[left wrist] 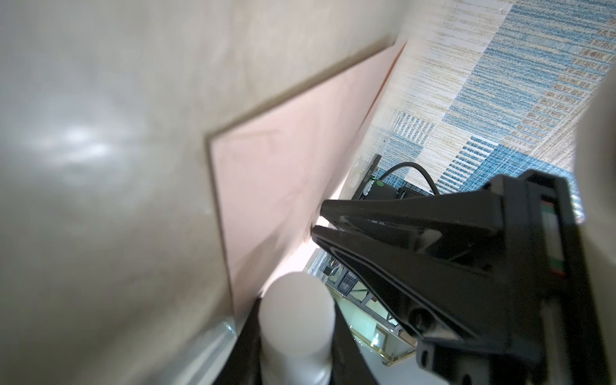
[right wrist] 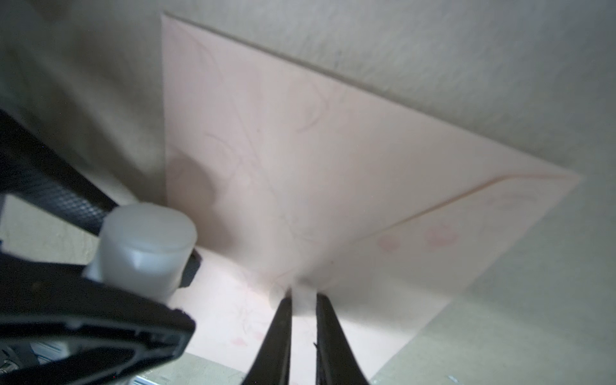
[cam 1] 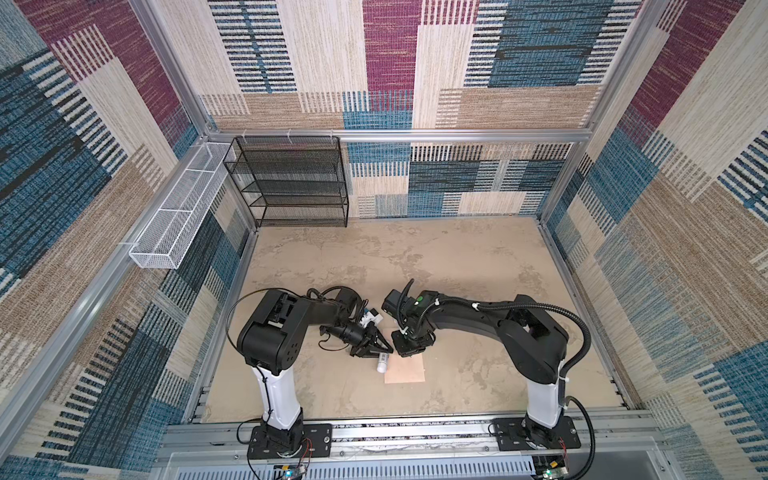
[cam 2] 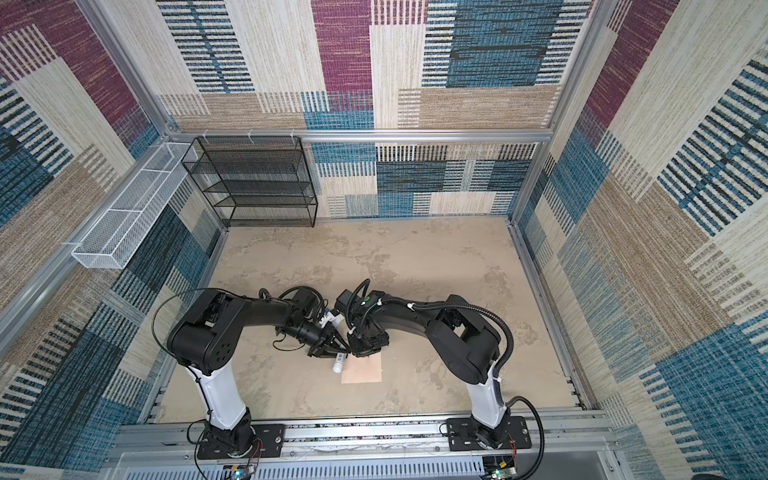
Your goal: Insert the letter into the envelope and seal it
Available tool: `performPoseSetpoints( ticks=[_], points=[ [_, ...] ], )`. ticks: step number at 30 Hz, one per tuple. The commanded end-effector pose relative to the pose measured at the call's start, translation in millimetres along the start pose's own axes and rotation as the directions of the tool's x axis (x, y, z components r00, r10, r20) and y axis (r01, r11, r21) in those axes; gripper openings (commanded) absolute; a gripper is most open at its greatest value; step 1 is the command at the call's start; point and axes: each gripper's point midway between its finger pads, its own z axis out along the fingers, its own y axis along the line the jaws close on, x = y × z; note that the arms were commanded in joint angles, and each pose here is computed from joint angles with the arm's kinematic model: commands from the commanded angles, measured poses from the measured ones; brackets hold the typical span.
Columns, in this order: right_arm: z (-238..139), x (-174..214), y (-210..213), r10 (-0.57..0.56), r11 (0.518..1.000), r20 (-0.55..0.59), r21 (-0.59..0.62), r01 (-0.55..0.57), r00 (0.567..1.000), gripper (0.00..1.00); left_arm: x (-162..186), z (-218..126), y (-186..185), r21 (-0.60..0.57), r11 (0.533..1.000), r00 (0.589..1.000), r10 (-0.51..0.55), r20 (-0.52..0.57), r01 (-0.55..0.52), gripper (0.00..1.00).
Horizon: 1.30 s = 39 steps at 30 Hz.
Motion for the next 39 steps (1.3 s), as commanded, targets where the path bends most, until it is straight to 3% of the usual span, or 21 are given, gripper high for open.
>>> performPoseSetpoints(
  ticks=[1,13,21,39],
  points=[
    [37.0,20.2,1.8,0.01,1.0,-0.104,-0.005,-0.011,0.995,0.21,12.9,-0.8,38.8,-0.186,0.977,0.995,-0.102,0.0,0.101,0.0],
    [30.8,19.7,2.1,0.012,1.0,-0.084,-0.002,-0.012,0.996,0.26,14.0,-1.2,39.1,-0.19,0.976,0.995,-0.104,0.0,0.102,0.0],
    [12.9,17.0,4.6,0.006,1.0,-0.057,-0.016,-0.007,0.998,0.37,15.1,-1.3,39.1,-0.19,0.976,0.994,-0.106,-0.002,0.104,0.0],
    [-40.1,-1.5,6.2,0.006,1.0,0.028,0.014,-0.007,1.0,0.42,14.2,-2.1,38.1,-0.193,0.976,0.995,-0.102,0.002,0.1,0.0]
  ],
)
